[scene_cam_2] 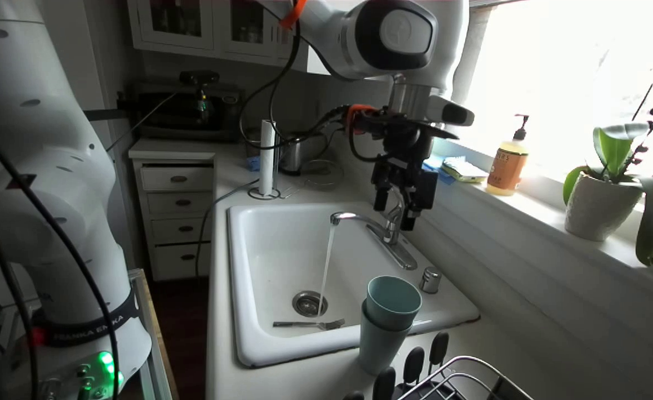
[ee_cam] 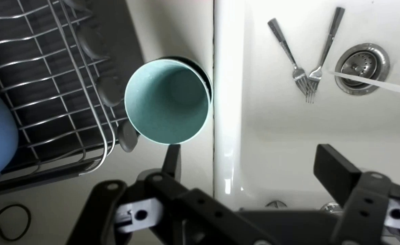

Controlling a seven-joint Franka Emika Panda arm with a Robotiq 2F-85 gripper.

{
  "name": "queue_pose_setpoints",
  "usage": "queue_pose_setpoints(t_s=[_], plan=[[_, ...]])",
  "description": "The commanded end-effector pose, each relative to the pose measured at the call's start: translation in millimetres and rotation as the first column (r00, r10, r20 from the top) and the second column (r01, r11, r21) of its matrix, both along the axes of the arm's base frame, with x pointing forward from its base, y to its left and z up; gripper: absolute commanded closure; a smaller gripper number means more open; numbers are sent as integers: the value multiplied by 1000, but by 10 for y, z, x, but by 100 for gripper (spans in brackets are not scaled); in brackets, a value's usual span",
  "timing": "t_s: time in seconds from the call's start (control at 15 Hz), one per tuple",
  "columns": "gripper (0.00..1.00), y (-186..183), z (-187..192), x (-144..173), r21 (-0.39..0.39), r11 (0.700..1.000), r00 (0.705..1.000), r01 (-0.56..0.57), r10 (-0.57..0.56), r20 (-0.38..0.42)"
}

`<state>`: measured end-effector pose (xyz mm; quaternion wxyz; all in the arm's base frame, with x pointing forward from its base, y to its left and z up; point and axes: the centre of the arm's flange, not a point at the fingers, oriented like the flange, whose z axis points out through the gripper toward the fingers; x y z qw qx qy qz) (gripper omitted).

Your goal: Get the grey cup in front, put it under the running water, pour the water in the cup into the sink and then put the cup into the other grey cup

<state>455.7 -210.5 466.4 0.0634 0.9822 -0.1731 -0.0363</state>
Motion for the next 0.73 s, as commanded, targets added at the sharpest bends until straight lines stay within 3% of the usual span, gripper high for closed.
queue_pose_setpoints(t_s=[0.0,0.27,0.33,0.67], plan=[[0,101,302,29,23,1000,1000,-18,18,20],[0,216,501,62,20,1000,999,-18,18,26],[0,150,355,43,-2,1000,1000,-20,20,17],[0,184,424,63,-7,1000,999,-26,27,28]])
